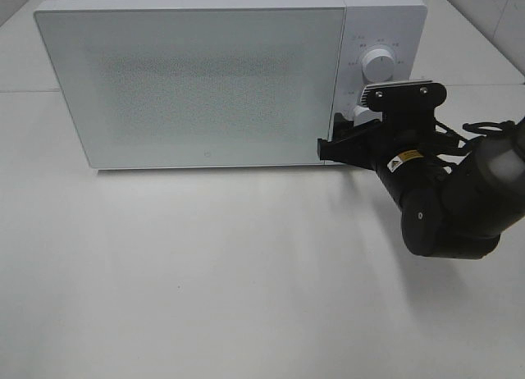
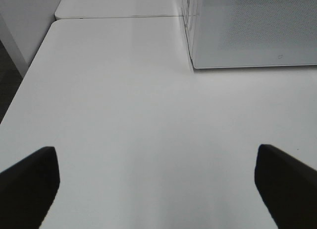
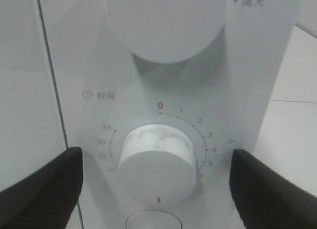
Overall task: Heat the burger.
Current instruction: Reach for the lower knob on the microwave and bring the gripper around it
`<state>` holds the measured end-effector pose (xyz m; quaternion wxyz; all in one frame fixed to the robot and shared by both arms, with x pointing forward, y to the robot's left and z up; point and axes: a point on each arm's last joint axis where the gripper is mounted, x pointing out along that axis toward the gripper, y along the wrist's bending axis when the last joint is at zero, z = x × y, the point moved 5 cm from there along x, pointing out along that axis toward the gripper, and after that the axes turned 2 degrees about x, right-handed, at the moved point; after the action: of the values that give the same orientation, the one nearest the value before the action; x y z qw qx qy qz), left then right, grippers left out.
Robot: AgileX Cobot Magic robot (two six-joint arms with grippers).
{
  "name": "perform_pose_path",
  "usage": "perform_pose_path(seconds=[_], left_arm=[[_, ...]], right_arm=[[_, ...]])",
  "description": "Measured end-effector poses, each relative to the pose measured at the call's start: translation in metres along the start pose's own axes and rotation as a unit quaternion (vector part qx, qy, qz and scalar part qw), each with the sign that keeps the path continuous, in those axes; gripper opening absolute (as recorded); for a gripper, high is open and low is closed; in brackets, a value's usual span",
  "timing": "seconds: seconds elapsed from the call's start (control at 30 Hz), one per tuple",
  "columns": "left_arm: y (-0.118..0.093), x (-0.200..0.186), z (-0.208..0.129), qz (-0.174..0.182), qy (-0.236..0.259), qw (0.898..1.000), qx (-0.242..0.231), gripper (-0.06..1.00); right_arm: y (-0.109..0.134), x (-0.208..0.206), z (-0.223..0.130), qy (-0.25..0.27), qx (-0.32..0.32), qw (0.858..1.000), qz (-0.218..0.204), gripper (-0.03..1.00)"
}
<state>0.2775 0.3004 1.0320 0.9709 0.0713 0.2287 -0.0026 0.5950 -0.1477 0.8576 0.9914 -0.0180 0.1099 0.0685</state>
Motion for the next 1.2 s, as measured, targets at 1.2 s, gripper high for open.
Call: perform_pose_path(seconds=[1.2], left_arm=[[0.0, 0.0, 0.0, 0.0, 0.0, 1.0, 0.0, 1.0]], right_arm=[[0.0013, 0.0, 0.0002, 0.0, 0.139, 0.99, 0.004, 0.42]])
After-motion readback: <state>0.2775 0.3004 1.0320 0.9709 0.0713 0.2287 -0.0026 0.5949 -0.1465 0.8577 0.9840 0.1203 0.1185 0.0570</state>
